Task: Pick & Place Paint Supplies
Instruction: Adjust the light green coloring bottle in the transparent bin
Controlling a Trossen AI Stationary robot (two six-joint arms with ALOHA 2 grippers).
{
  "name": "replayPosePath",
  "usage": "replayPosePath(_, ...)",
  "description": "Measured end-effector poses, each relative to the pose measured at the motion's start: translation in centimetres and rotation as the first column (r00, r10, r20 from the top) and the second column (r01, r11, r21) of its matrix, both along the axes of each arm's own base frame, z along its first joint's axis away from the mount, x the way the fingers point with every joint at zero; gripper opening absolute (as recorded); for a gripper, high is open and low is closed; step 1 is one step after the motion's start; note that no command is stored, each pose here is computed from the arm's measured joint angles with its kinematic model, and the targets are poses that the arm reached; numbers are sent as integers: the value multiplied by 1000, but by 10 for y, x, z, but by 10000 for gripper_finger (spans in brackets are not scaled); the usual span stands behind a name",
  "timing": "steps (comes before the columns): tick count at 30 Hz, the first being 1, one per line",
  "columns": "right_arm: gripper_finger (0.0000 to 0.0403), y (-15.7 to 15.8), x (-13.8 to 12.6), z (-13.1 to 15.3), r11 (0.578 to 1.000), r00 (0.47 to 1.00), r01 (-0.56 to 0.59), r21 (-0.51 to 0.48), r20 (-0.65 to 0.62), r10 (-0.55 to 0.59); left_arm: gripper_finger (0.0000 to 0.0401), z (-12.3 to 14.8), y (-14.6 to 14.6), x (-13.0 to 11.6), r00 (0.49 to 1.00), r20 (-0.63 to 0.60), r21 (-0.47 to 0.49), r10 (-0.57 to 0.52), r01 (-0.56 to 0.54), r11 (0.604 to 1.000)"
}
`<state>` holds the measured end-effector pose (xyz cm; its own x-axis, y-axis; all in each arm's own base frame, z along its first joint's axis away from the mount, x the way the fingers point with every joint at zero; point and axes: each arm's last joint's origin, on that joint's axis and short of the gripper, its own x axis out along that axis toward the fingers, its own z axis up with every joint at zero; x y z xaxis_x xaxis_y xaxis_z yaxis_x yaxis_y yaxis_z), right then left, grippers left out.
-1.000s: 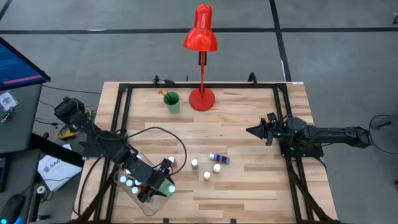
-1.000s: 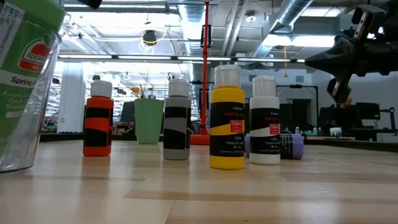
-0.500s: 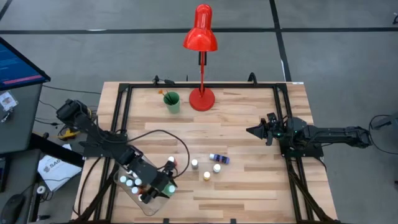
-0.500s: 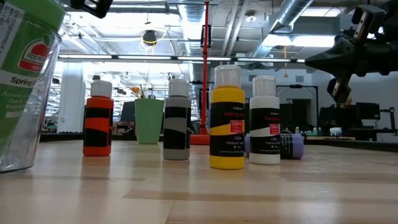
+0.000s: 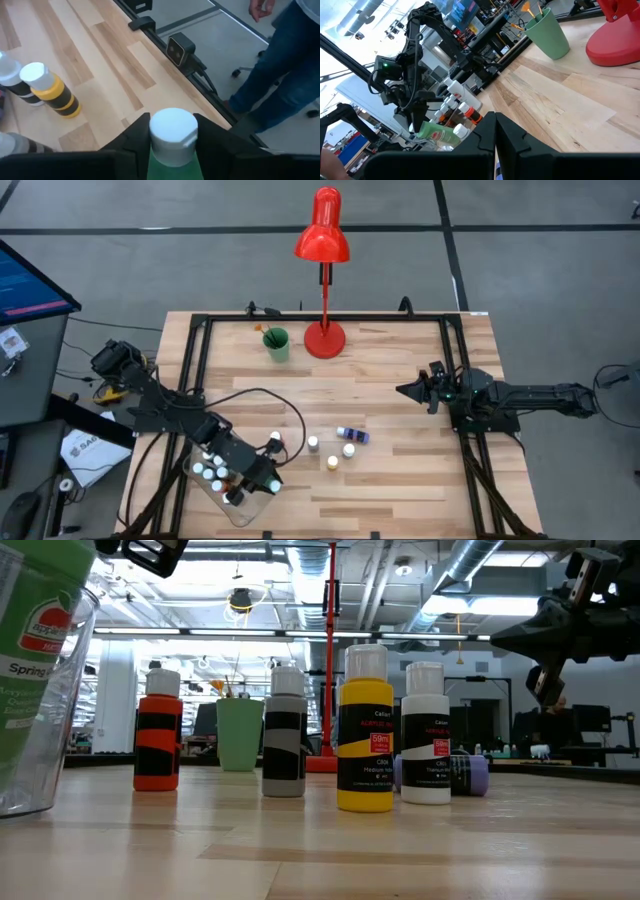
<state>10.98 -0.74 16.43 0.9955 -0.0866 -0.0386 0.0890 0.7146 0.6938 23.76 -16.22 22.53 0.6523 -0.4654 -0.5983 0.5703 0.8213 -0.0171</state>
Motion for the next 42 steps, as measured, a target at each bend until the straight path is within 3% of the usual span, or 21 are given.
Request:
replayPosePath(9,0,0,0,0,1000,1000,0,0,0,0,98,3,4,-1,995,-49,-74,84,-88,993)
replayPosePath(16,0,0,0,0,1000,1000,0,0,0,0,96,20,4,-14,974,35,-70,222,-219,973)
replayPosePath(23,0,0,0,0,1000,1000,0,0,0,0,96,11,17,-54,905,54,-180,422,-407,896)
replayPosePath(26,0,0,0,0,1000,1000,0,0,0,0,96,17,27,-72,847,114,-251,519,-481,840)
replayPosePath(31,0,0,0,0,1000,1000,1,0,0,-1,97,23,42,-97,776,190,-320,602,-530,785)
replayPosePath(42,0,0,0,0,1000,1000,0,0,0,0,98,-7,47,-110,793,198,-267,576,-522,810)
